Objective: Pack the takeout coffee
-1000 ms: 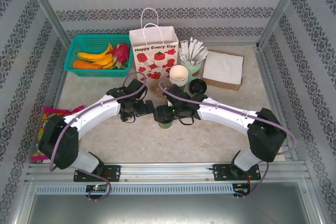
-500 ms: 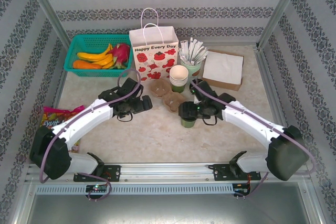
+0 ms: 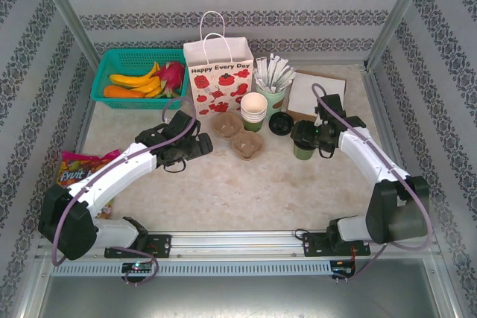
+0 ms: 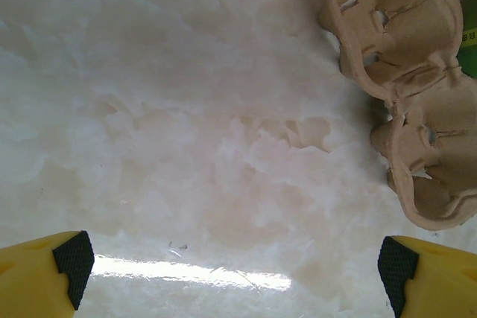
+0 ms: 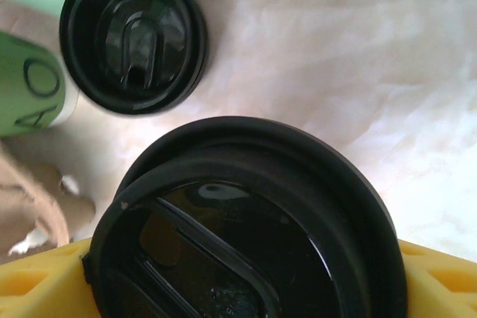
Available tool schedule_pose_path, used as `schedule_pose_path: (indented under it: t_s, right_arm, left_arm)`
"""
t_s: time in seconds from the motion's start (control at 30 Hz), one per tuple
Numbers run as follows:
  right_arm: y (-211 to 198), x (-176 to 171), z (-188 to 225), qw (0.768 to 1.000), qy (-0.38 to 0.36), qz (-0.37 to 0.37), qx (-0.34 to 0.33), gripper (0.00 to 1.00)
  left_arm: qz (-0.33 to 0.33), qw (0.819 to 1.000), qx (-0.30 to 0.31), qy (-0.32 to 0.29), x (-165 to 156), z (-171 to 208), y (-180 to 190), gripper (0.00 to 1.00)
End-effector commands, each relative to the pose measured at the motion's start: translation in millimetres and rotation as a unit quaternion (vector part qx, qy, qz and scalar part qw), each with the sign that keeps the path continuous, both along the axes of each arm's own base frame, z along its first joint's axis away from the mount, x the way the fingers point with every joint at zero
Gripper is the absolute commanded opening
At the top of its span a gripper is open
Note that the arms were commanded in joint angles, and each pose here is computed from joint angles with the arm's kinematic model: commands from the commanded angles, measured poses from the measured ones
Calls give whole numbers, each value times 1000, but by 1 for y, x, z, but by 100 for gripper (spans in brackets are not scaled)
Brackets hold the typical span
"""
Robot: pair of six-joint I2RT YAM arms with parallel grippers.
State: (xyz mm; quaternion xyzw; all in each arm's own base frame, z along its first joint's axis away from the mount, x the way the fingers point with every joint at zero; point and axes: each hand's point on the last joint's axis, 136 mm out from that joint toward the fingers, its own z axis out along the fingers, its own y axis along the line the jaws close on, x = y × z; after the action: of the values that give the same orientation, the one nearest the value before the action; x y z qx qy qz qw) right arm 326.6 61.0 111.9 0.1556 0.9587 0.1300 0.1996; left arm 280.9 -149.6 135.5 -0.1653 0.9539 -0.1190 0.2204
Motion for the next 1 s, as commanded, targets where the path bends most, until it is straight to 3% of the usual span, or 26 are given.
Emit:
schedule_pose_path:
  t_s: [0.0,0.63,0.97]
  right_arm:
    - [-19,19,-3,1000,-2,-12,-22,82]
    - [-17,143,5,997,-61,-38,37,83]
    - [-14,179,-2,996,-56,-48,53,85]
  left_arm:
    - [17,1000,1,-16,6,5,6,100]
    - [30,999,-4,-18,10,4,9,99]
    - [26,999,-11,-19,11,6,7,100]
